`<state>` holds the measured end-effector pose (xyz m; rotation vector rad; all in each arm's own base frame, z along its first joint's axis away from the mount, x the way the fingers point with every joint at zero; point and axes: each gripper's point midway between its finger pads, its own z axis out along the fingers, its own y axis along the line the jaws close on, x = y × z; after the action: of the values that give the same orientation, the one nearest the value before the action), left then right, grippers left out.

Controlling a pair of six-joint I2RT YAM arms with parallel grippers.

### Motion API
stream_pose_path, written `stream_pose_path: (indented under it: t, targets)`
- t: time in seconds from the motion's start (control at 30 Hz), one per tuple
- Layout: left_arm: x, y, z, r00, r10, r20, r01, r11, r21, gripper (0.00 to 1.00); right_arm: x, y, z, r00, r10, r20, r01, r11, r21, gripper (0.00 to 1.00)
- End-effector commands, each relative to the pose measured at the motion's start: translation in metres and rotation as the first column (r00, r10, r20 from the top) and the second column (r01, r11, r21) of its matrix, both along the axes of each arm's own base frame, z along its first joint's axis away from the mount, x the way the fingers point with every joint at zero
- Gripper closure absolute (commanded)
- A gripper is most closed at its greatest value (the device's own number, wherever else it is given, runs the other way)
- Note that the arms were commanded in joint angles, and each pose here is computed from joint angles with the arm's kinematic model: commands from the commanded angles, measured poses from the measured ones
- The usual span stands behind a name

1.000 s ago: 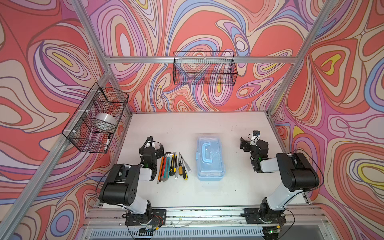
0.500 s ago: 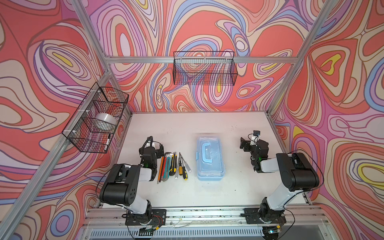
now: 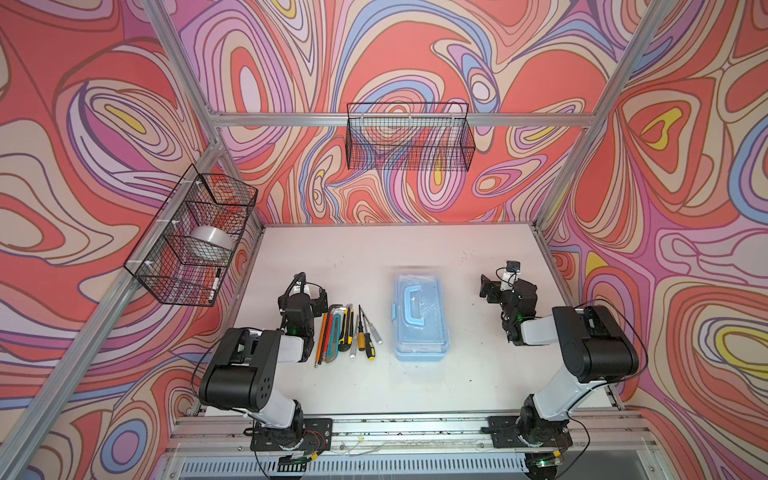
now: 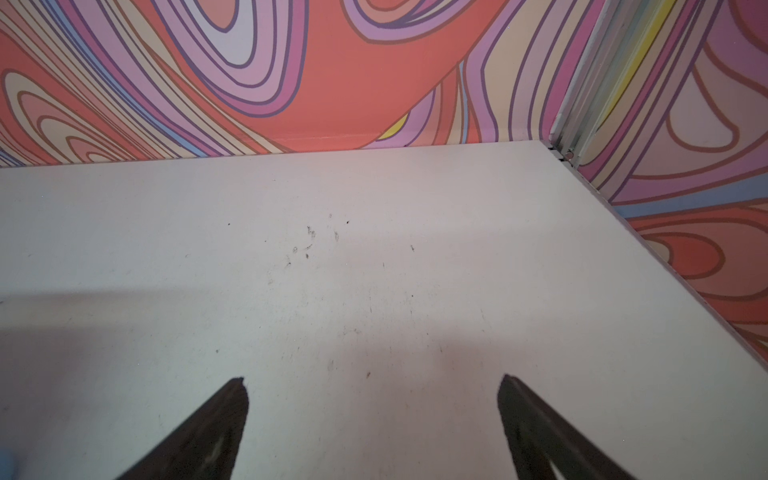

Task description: Pack the tool kit

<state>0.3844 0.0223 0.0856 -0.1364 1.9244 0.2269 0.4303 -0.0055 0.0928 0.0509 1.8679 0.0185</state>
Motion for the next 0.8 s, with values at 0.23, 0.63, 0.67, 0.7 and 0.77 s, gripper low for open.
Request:
stream_pose_path:
  t: [0.23, 0.63, 0.67, 0.7, 0.77]
  targets:
    - [0.005, 0.001, 0.006, 1.0, 0.001, 0.022, 0.0, 1.0, -0.01, 0.0, 0.0, 0.001, -0.001, 1.0, 0.005, -0.001, -0.005, 1.0, 0.01, 0.02]
    - [0.004, -0.002, 0.006, 0.999, -0.032, 0.025, 0.033, 0.999, -0.025, 0.0, -0.002, -0.023, 0.033, 0.984, -0.178, -0.015, 0.178, 0.984, -0.011, 0.02]
    - [0.003, -0.011, 0.006, 0.997, -0.077, 0.031, 0.077, 0.997, -0.013, 0.0, -0.002, -0.028, 0.046, 0.976, -0.217, -0.018, 0.217, 0.976, -0.001, 0.02]
    - [0.002, -0.02, 0.007, 0.991, -0.124, 0.04, 0.124, 0.992, 0.005, 0.0, -0.001, -0.026, 0.059, 0.978, -0.21, -0.012, 0.21, 0.977, 0.019, 0.02]
    - [-0.001, -0.018, 0.014, 0.992, -0.102, 0.077, 0.101, 0.995, 0.016, 0.0, 0.002, -0.019, 0.073, 0.983, -0.182, -0.02, 0.183, 0.981, 0.059, 0.02]
